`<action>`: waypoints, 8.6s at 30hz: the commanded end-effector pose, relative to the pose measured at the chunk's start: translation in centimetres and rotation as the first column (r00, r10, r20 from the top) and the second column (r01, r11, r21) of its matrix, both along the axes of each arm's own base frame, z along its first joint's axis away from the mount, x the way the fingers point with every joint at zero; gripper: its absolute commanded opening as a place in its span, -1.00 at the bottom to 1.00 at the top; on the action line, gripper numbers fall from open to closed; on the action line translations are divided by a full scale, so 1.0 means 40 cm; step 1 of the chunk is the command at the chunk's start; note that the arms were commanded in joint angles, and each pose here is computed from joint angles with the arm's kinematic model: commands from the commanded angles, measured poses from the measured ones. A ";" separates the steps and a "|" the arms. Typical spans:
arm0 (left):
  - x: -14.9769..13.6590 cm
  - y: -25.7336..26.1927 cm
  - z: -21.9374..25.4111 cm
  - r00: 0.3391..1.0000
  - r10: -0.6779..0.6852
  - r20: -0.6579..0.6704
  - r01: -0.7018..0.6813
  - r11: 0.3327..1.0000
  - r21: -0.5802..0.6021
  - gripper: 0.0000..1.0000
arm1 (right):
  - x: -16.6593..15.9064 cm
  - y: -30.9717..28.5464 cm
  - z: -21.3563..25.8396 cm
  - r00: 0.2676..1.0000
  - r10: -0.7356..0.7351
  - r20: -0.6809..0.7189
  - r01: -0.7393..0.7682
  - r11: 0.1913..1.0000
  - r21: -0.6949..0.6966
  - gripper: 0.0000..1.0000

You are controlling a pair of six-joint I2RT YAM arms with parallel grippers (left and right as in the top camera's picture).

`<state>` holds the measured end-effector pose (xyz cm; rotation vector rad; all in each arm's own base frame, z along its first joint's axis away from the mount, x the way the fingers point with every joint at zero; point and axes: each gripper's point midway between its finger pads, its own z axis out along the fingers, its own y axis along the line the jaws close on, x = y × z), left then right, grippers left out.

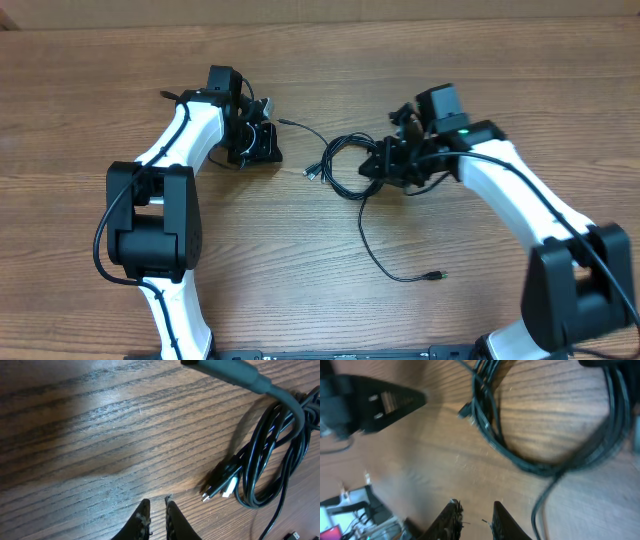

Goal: Untangle cables

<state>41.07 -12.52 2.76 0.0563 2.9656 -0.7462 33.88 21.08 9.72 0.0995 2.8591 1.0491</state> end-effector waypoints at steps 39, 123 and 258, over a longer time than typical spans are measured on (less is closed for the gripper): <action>0.015 -0.003 0.007 1.000 0.011 0.010 -0.011 1.000 0.003 -0.51 | -0.020 0.249 -0.227 0.997 0.015 0.080 0.000 0.983 -0.186 -0.92; -0.112 -0.120 -0.007 0.923 -0.383 -0.035 0.382 0.902 0.199 -0.61 | 0.162 0.076 -0.030 0.980 -0.130 0.148 0.127 0.991 0.035 -0.34; -0.089 -0.109 -0.011 0.982 -0.175 -0.071 0.184 0.970 0.161 -0.28 | -0.007 0.162 -0.183 0.978 -0.133 -0.161 0.070 0.935 -0.347 -0.93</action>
